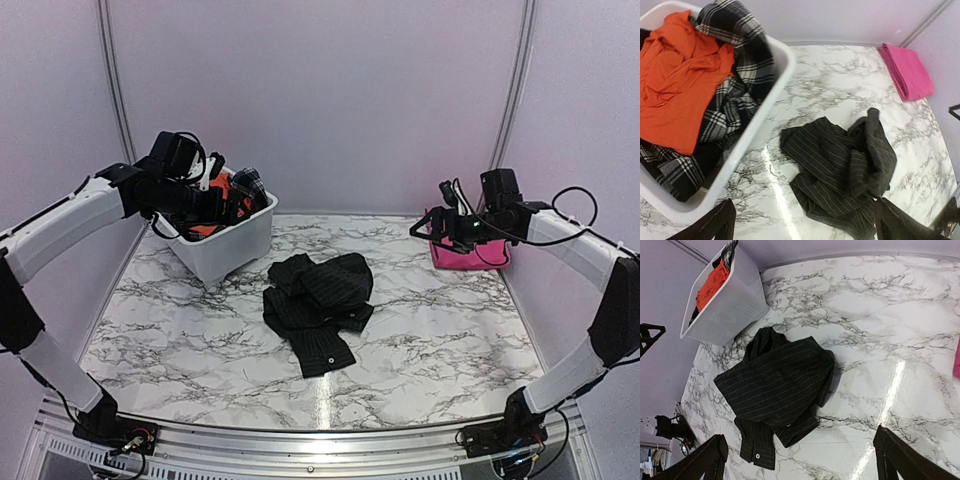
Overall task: Fold and stack the mixed laundry pile
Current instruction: Place the crumpled shirt at the center of the board, then flatten out the crumpled shirt at the center of the board.
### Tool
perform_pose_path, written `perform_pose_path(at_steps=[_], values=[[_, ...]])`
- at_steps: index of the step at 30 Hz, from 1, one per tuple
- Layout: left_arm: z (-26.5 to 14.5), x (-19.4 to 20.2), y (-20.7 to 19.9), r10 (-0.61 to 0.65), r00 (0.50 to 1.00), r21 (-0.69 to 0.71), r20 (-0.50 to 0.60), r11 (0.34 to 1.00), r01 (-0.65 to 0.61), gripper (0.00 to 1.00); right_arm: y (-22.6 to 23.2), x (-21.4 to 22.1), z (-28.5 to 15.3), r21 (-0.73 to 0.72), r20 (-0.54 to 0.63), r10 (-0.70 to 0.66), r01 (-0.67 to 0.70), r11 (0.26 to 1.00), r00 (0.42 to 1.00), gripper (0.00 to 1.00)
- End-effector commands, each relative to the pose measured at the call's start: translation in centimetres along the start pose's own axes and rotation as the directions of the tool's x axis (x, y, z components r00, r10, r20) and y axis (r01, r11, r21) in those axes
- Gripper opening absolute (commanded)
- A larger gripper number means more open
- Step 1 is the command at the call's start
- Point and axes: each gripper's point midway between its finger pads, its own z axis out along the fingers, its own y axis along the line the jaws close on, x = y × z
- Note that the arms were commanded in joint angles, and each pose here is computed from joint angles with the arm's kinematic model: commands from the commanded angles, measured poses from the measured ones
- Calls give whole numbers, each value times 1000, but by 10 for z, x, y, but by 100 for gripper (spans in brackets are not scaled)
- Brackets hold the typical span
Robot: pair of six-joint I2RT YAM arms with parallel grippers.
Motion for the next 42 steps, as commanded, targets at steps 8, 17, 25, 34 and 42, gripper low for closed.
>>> perform_pose_path(at_steps=[8,17,25,34,42], values=[[44,90,-113,407,903,111,-139,912,-394,99,16,52,34,-83,-135,14,-25,996,991,97],[142,118,-121,395,865,-39,-309,904,-427,65,22,51,33,-117,-119,38,-52,992,992,97],[88,49,-175,390,910,70,-140,921,-384,0,16,60,34,-117,-125,52,-67,991,991,97],[-97,-74,-270,197,930,443,310,836,-325,0,6,59,42,-136,-116,89,-105,985,989,96],[-98,-51,-133,24,951,267,310,957,-111,4,3,61,46,-138,-129,78,-95,986,989,95]])
